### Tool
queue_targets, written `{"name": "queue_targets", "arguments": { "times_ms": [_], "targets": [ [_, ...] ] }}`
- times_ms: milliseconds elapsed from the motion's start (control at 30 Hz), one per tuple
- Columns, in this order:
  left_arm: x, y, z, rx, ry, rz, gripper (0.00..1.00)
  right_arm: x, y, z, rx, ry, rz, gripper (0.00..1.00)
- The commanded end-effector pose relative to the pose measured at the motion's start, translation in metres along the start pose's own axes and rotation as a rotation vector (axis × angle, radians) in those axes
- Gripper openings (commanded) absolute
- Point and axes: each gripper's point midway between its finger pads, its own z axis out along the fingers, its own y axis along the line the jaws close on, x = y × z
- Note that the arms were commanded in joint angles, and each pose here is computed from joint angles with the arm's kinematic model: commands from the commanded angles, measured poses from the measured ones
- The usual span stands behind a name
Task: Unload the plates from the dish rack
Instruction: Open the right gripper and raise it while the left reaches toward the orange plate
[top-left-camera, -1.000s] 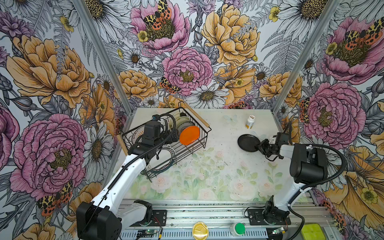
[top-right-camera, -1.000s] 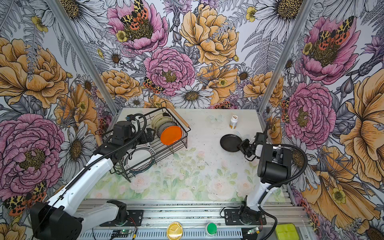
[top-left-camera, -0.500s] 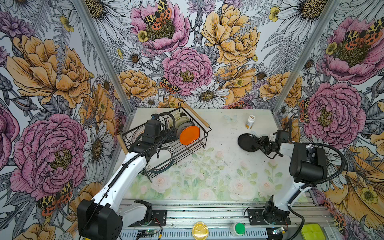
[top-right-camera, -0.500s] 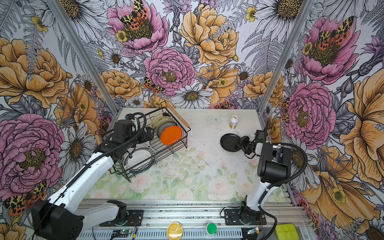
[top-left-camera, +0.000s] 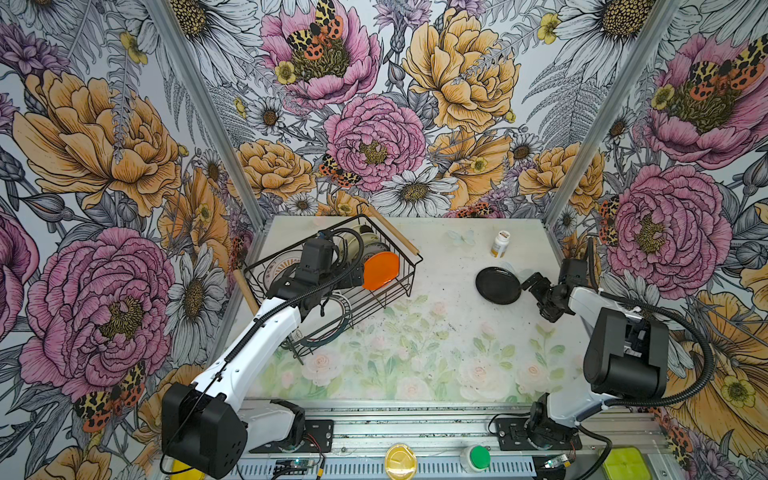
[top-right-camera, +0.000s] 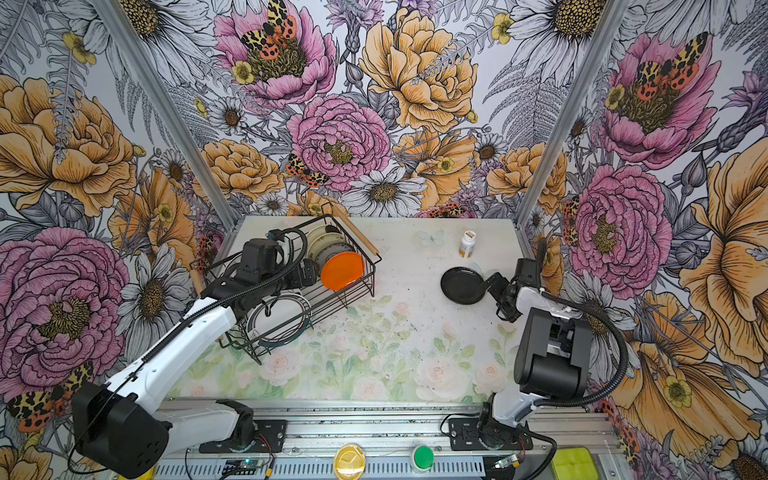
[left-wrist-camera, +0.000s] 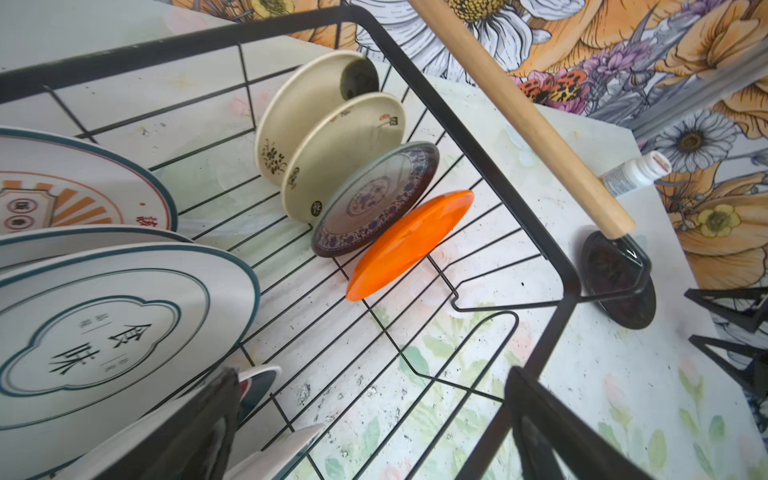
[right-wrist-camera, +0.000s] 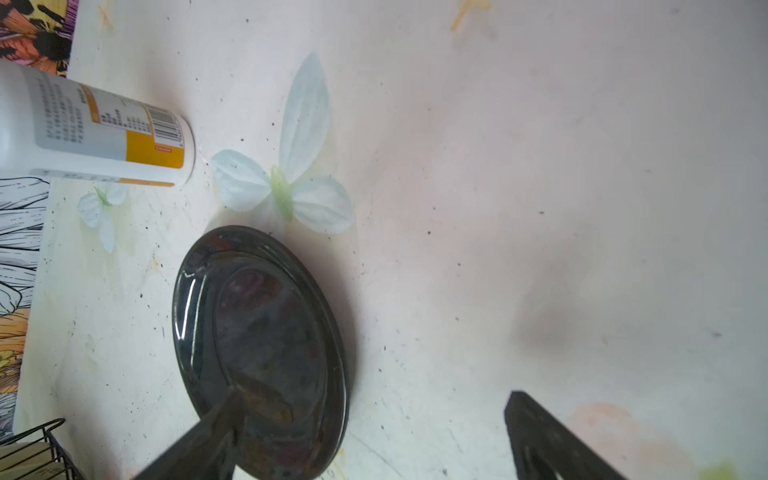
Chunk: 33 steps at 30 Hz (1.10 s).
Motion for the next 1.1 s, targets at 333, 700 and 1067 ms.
{"name": "queue_targets", "arguments": {
  "times_ms": [333, 700, 1067],
  "targets": [
    [-0.014, -0.035, 0.025, 0.035, 0.057, 0.369, 0.99, -0.03, 0.091, -0.101, -0.038, -0.347, -0.42, 0.99],
    [-0.014, -0.03, 0.079, 0.18, 0.184, 0.516, 0.99, -0.01, 0.147, -0.112, -0.154, -0.394, -0.63, 0.99],
    [-0.02, -0.037, 0.102, 0.219, 0.248, 0.668, 0.91, -0.005, 0.141, -0.092, -0.121, -0.367, -0.689, 0.99]
  ]
}}
